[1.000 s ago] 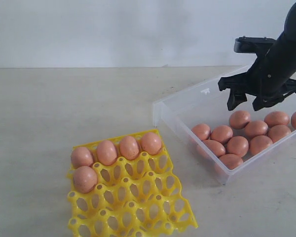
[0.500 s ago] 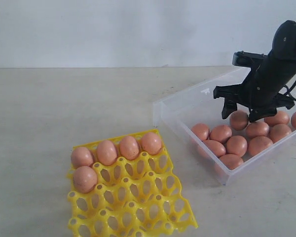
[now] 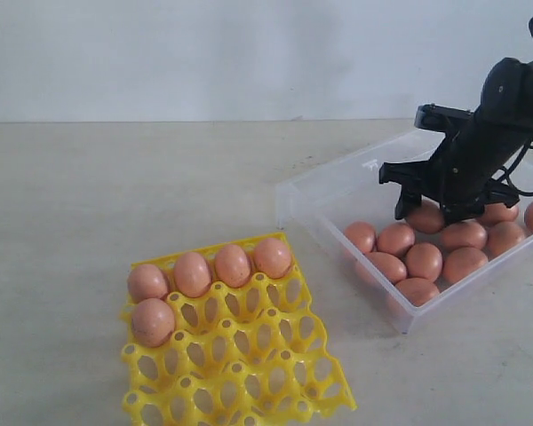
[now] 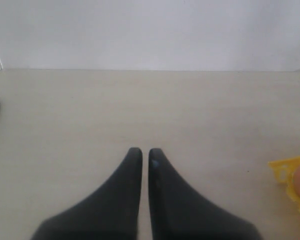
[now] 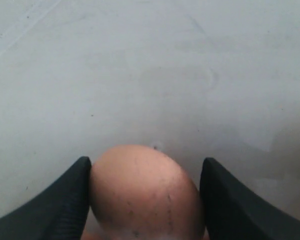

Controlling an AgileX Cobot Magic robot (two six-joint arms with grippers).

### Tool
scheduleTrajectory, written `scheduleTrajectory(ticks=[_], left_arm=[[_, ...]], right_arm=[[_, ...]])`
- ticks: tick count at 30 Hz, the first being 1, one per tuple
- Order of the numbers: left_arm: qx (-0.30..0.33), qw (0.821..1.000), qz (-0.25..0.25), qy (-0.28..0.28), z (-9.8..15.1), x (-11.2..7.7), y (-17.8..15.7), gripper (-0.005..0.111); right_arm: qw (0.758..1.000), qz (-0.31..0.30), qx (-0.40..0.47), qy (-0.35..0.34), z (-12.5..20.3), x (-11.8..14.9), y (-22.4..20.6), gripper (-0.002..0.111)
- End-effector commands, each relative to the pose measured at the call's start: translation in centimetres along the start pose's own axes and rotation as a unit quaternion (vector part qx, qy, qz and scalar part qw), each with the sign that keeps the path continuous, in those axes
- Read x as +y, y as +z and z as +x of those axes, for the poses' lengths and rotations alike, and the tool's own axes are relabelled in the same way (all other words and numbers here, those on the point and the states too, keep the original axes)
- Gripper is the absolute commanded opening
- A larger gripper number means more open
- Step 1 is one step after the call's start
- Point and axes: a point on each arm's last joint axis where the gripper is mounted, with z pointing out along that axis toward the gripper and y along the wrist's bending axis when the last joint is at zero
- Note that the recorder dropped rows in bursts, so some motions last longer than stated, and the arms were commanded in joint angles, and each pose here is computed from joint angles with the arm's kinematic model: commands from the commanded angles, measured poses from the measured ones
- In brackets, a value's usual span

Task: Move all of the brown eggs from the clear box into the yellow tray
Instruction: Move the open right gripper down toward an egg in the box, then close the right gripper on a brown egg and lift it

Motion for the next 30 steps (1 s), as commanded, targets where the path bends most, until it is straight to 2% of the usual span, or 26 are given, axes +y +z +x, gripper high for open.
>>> scheduleTrajectory(ticks=[1, 8, 15, 18, 20, 22, 24, 25, 26, 27, 28, 29, 30], left_arm=[[-0.005, 1.0, -0.002, 0.001, -0.1, 0.0, 0.0, 0.004], [-0.005, 1.0, -0.002, 0.001, -0.1, 0.0, 0.0, 0.004], [-0.005, 1.0, -0.002, 0.001, -0.1, 0.0, 0.0, 0.004], [-0.005, 1.0, -0.002, 0.001, -0.1, 0.0, 0.0, 0.004], [-0.005, 1.0, -0.002, 0.001, -0.1, 0.0, 0.0, 0.004], [-0.005, 1.0, -0.002, 0.001, -0.1, 0.0, 0.0, 0.004], [-0.005, 1.0, -0.002, 0.001, -0.1, 0.0, 0.0, 0.004], [-0.005, 1.0, -0.002, 0.001, -0.1, 0.0, 0.0, 0.004], [-0.005, 1.0, -0.002, 0.001, -0.1, 0.0, 0.0, 0.004], [-0.005, 1.0, -0.002, 0.001, -0.1, 0.0, 0.0, 0.004], [-0.005, 1.0, -0.002, 0.001, -0.1, 0.0, 0.0, 0.004], [-0.005, 1.0, -0.002, 0.001, -0.1, 0.0, 0.0, 0.004], [-0.005, 1.0, -0.002, 0.001, -0.1, 0.0, 0.0, 0.004]], right_arm=[[1.0, 0.003, -0.016, -0.02, -0.4, -0.2, 0.0, 0.001], [0.996, 0.003, -0.031, -0.08, -0.7, -0.1, -0.7, 0.0], [0.989, -0.008, -0.117, -0.088, -2.2, 0.6, -3.2, 0.0], [0.977, -0.04, -0.18, -0.106, -2.2, 2.2, -5.1, 0.0], [0.949, -0.033, -0.289, -0.12, -1.2, 3.6, -7.3, 0.0], [0.902, 0.007, -0.42, -0.098, 1.4, 4.3, -9.8, 0.0], [0.801, 0.026, -0.596, -0.042, 4.5, 4.5, -12.4, 0.0], [0.772, 0.02, -0.635, -0.014, 4.8, 4.2, -13.0, 0.0], [0.75, -0.012, -0.66, 0.034, 5.0, 4.1, -13.5, 0.0], [0.744, -0.048, -0.662, 0.077, 4.8, 4.0, -13.6, 0.0], [0.733, -0.117, -0.657, 0.129, 4.7, 4.2, -13.7, 0.0], [0.727, -0.181, -0.644, 0.155, 4.6, 4.4, -13.8, 0.0], [0.721, -0.256, -0.629, 0.138, 4.5, 5.2, -14.1, 0.0]])
